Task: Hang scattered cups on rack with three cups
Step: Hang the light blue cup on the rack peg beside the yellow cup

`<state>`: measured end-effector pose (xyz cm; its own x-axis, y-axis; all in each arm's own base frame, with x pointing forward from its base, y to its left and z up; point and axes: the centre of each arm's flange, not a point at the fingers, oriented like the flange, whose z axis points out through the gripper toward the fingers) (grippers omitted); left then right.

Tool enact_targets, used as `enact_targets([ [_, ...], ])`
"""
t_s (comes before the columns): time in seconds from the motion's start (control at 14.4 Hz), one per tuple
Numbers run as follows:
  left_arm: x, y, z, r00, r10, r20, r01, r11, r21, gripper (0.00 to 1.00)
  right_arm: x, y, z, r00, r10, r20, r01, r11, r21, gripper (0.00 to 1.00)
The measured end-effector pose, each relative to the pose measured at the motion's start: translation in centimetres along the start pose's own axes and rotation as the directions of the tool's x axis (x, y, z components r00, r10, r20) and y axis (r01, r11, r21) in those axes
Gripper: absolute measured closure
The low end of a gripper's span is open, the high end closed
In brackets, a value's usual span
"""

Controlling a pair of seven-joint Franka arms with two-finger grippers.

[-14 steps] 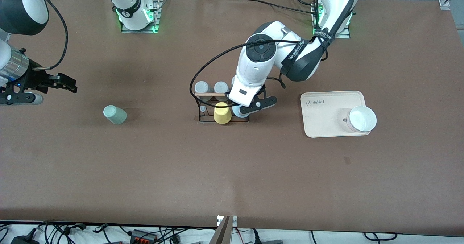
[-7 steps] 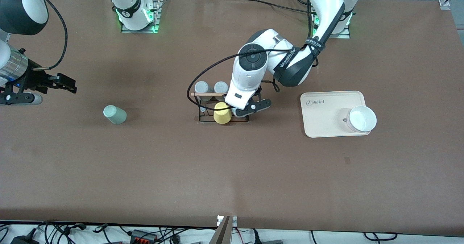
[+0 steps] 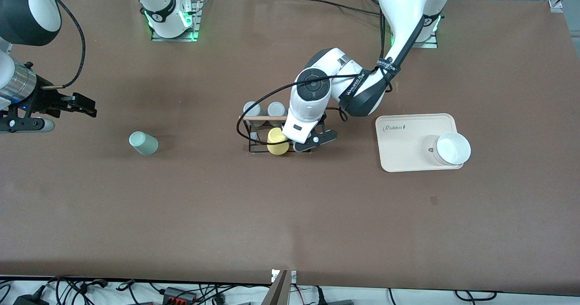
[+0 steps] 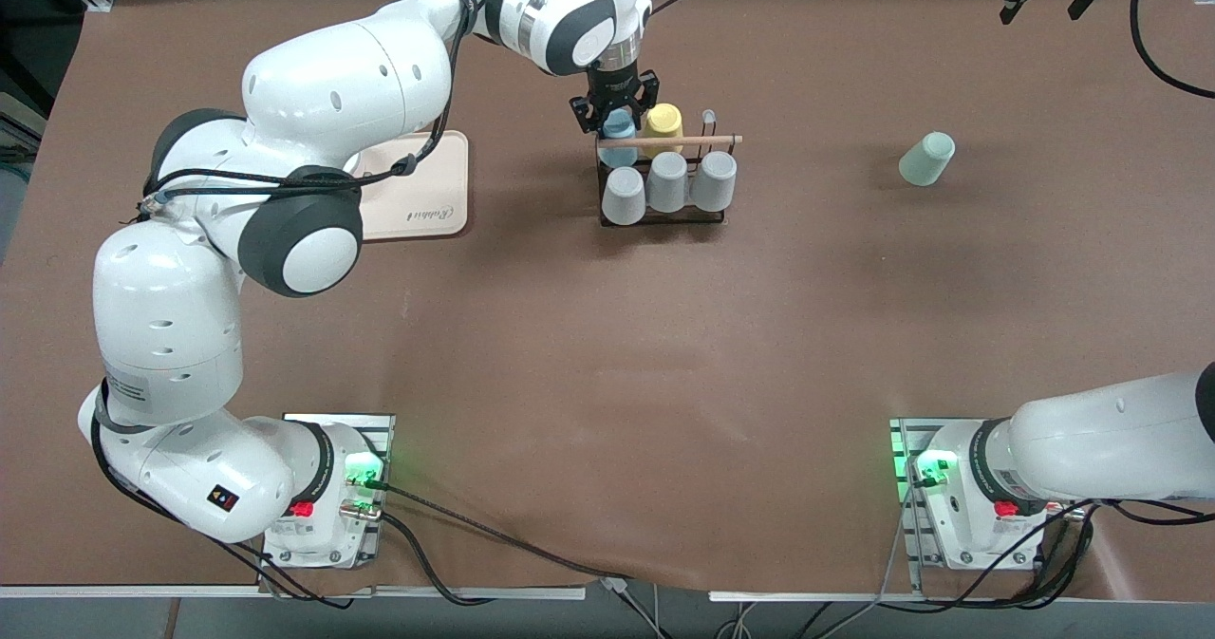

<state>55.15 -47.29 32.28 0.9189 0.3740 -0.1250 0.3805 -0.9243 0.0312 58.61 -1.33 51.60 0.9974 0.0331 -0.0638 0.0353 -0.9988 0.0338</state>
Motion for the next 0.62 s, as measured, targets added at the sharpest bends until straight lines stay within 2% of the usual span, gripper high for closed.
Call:
enact_targets([
  [0.62,-0.21,0.35,0.97,1.000,0.006,0.001,-0.006,1.000,0.004,0.35,0.20,0.07,0.46,1.000,0.001,0.008,-0.001,1.000,0.000,0.00],
])
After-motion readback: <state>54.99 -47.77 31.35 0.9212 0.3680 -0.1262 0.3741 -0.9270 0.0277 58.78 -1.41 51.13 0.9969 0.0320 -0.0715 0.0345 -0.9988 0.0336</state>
